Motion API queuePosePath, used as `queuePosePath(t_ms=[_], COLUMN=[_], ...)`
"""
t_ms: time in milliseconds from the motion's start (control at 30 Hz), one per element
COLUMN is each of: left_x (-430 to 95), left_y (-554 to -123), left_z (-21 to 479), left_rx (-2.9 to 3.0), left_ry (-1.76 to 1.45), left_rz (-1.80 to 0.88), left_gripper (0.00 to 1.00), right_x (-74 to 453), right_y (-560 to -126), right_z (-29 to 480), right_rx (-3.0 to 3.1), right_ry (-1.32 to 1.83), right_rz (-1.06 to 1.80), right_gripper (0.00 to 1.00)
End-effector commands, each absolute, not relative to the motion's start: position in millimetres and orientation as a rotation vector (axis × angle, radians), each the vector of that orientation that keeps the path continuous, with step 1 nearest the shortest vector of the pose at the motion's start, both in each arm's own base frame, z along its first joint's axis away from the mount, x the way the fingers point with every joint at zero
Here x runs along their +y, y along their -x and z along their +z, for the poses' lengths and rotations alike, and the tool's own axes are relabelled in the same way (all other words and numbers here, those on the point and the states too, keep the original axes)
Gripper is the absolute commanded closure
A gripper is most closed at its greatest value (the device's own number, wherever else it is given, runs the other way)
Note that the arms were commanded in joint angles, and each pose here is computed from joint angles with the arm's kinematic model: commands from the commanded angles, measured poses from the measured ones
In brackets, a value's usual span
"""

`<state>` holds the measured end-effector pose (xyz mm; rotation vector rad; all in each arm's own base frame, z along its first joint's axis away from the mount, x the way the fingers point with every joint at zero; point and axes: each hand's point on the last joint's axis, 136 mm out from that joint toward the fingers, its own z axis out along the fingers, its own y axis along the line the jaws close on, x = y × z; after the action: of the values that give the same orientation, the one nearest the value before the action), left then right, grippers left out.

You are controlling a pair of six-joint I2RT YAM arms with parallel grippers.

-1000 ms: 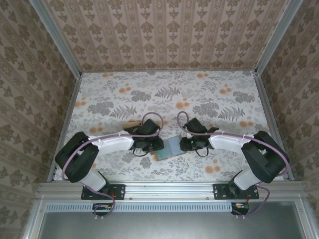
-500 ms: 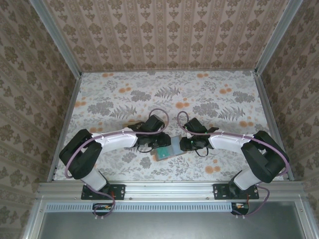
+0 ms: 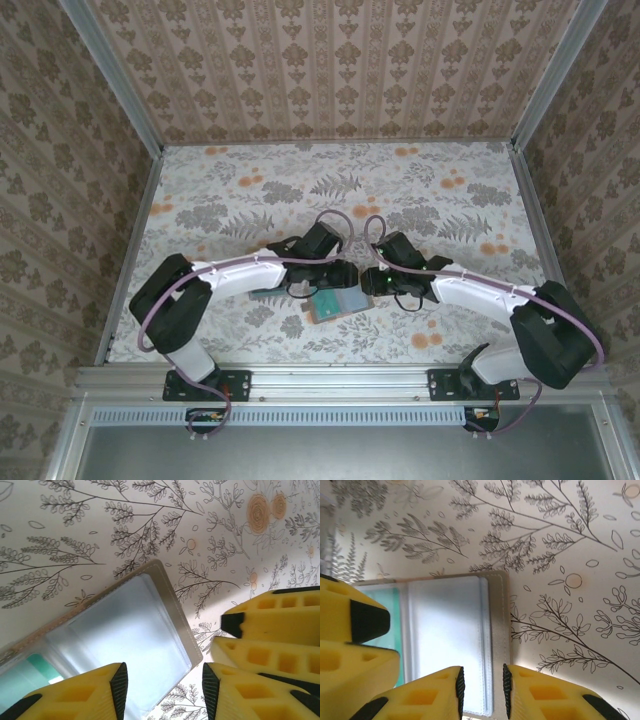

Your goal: Take the credit cards out of the card holder

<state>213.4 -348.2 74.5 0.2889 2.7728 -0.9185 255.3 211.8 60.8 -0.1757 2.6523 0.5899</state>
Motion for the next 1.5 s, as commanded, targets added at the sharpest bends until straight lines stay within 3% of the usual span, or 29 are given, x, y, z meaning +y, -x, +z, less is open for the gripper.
queuePosePath(t_ms=[0,267,400,1033,1467], left_x=[-323,-263,-255,-247,-248], left_y=[-212,-202,-199,-185,-184], left_z=[76,53,41,13,11], left_rx=[2.77,2.814,2.837,2.92,2.928], left_ry=[-0.239,-0.073,-0.055,-0.034,-0.042], left_rz=[-0.841,-0.696,-0.679,-0.592,-0.58], left_gripper=[0.57,0.88,0.96,0.98,0.99], right_x=[210,236,259,306,296], right_y=[-257,-260,-255,-240,-236], right_z=[69,89,83,42,21], right_rx=[2.652,2.622,2.658,2.814,2.895], right_ry=[0.157,0.195,0.254,0.314,0.283], right_rz=[0.58,0.74,0.818,0.955,0.852], right_gripper=[0.69,0.71,0.74,0.77,0.77])
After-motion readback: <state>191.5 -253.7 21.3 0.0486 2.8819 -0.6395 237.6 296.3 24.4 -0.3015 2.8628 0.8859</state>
